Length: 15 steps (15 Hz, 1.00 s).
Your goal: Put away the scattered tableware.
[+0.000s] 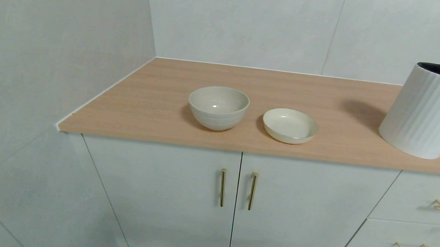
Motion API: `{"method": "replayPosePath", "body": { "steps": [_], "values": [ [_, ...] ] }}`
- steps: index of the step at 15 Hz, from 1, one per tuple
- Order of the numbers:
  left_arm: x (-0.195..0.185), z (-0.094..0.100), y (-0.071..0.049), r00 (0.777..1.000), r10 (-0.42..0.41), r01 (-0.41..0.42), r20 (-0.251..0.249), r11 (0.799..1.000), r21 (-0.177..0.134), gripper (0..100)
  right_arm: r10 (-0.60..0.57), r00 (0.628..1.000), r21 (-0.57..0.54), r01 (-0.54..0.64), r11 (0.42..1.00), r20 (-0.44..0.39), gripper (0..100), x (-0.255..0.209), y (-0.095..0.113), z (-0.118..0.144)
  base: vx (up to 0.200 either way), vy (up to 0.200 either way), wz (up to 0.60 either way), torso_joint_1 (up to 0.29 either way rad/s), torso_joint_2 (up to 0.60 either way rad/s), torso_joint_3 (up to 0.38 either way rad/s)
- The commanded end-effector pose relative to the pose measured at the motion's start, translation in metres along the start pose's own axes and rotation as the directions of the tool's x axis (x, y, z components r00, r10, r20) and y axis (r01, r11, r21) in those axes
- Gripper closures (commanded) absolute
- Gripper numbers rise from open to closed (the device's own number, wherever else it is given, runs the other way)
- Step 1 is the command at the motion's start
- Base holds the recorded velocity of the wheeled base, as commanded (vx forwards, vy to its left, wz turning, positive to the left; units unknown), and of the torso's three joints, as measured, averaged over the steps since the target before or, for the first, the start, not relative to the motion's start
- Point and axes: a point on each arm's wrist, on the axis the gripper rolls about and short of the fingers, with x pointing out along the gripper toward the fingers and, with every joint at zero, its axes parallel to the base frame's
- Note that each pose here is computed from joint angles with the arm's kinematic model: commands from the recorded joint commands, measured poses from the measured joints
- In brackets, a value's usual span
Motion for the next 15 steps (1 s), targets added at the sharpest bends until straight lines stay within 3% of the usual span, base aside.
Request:
{"method": "replayPosePath", "body": {
  "steps": [1, 15],
  "values": [
    [0.0001, 0.0001, 0.0000, 1.000, 0.000, 0.000, -0.001, 1.000, -0.001, 0, 0.001, 1.000, 0.001, -0.001, 1.000, 0.000, 0, 0.0000, 0.0000, -0.0001, 0.000, 0.000, 0.00, -0.198, 0.48, 0.281],
    [0.0000, 0.0000, 0.0000, 1.000, 0.000, 0.000, 0.000, 1.000, -0.001, 0, 0.001, 1.000, 0.001, -0.001, 1.000, 0.000, 0, 0.0000, 0.0000, -0.0001, 0.000, 0.000, 0.00, -0.138, 0.42, 0.275]
  ]
}}
